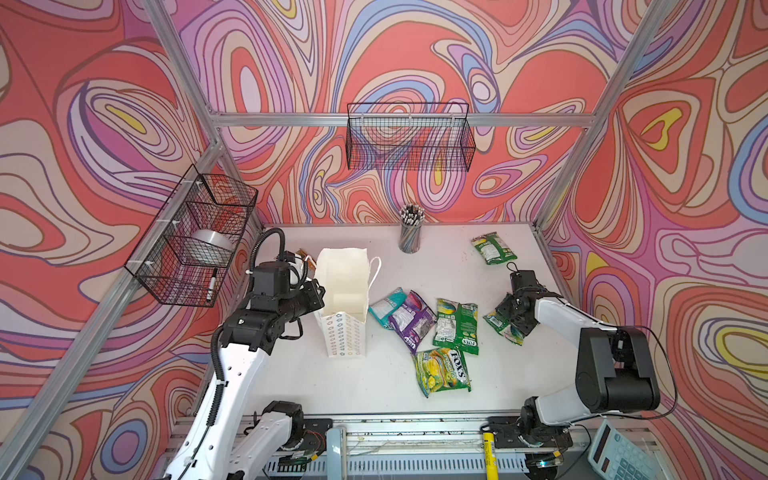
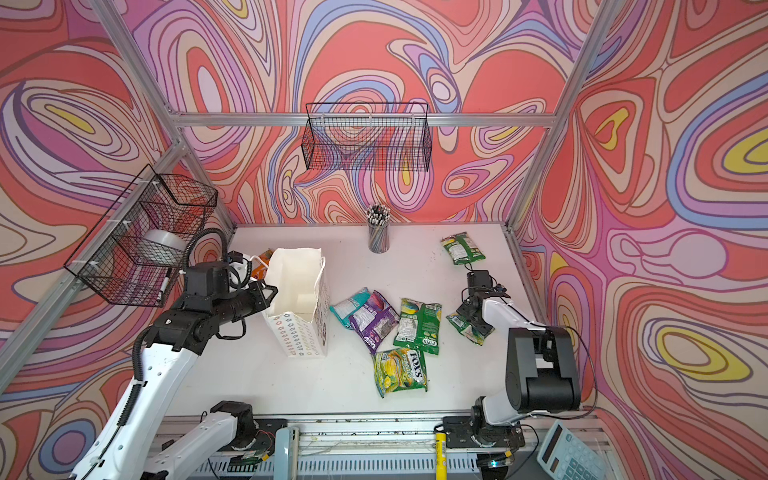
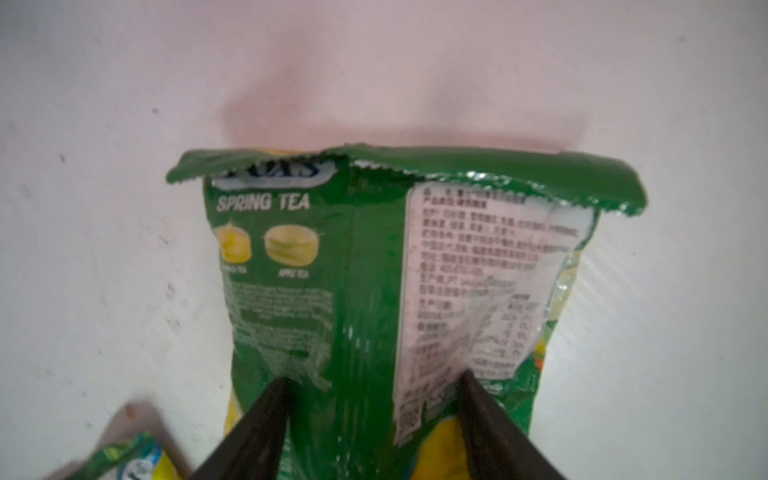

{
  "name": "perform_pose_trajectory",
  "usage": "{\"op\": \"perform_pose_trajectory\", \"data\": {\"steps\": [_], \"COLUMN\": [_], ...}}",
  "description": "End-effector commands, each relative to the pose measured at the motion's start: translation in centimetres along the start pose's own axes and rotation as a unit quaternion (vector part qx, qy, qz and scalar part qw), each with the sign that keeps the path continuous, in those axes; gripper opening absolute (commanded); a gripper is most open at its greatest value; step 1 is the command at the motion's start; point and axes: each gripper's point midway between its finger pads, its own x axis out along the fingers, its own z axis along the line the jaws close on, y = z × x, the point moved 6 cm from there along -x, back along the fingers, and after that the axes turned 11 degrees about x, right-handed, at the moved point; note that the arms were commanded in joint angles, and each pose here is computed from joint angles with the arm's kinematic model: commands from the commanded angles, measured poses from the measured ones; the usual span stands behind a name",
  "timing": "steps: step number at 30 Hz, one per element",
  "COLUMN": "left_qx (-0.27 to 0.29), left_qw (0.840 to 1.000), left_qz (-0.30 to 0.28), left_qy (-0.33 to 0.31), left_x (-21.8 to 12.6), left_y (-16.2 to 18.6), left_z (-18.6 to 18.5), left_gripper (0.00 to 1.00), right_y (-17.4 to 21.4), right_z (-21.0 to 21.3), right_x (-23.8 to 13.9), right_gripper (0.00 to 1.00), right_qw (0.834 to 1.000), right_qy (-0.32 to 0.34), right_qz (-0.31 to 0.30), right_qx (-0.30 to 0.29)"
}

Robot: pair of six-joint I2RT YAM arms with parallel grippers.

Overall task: Place the snacks into the paper bag
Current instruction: 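Pull the paper bag closer with left gripper while right gripper grasps green bag, then lift the green SPRING TEA bag with right gripper over the paper bag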

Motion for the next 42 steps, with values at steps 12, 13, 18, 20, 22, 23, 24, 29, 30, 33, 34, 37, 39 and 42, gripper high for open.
{"op": "perform_pose_trajectory", "data": {"steps": [12,13,18,20,22,23,24,29,30,33,34,37,39,42], "left_qx": [0.002,0.002,0.001,0.001,0.001,0.001,0.002,0.005,0.008,0.011,0.012,0.014,0.013,0.006], "left_qw": [1.0,1.0,0.999,0.999,0.999,0.999,0.999,0.999,0.999,1.0,1.0,0.999,0.999,0.999], "left_qz": [-0.019,-0.02,-0.019,-0.021,-0.022,-0.023,-0.023,-0.024,-0.025,-0.028,-0.028,-0.026,-0.026,-0.029], "left_qy": [0.02,0.022,0.028,0.033,0.036,0.035,0.036,0.026,0.024,0.009,0.007,0.014,0.026,0.029], "left_x": [-0.1,-0.1,-0.1,-0.1,-0.1,-0.1,-0.2,-0.3,-0.5,-0.7,-0.7,-0.8,-0.9,-0.9], "left_y": [-0.6,-0.6,-0.6,-0.7,-0.7,-0.7,-0.7,-0.8,-0.9,-1.0,-1.0,-1.3,-1.3,-1.1], "left_z": [0.1,0.1,0.1,0.0,0.0,0.0,0.0,0.2,0.2,0.5,0.6,0.3,0.2,0.5], "left_gripper": [0.0,0.0,0.0,0.0,0.0,0.0,0.0,0.0,0.0,0.0,0.0,0.0,0.0,0.0], "right_y": [-0.3,-0.5,-1.5,-1.8,-2.2,-2.3,-2.5,-3.3,-3.4,-3.9,-4.1,-4.2,-3.8,-2.9], "right_z": [0.9,1.0,1.8,2.0,2.2,2.4,2.6,3.8,4.0,4.8,5.2,7.2,8.9,11.6], "right_x": [-2.2,-2.7,-5.6,-6.8,-8.0,-8.7,-9.4,-13.2,-14.1,-17.2,-18.2,-21.3,-23.7,-28.0], "right_gripper": [0.02,0.0,0.0,0.0,0.0,0.0,0.0,0.0,0.0,0.0,0.0,0.0,0.0,0.0], "right_qw": [0.999,0.998,0.995,0.994,0.992,0.99,0.988,0.978,0.974,0.96,0.956,0.943,0.933,0.91], "right_qy": [-0.05,-0.057,-0.091,-0.103,-0.116,-0.126,-0.138,-0.193,-0.212,-0.266,-0.28,-0.322,-0.343,-0.391], "right_qz": [0.003,-0.002,-0.025,-0.033,-0.042,-0.046,-0.048,-0.059,-0.065,-0.076,-0.075,-0.07,-0.073,-0.079], "right_qx": [-0.015,-0.015,-0.028,-0.035,-0.04,-0.046,-0.051,-0.056,-0.05,-0.037,-0.039,-0.056,-0.078,-0.115]}}
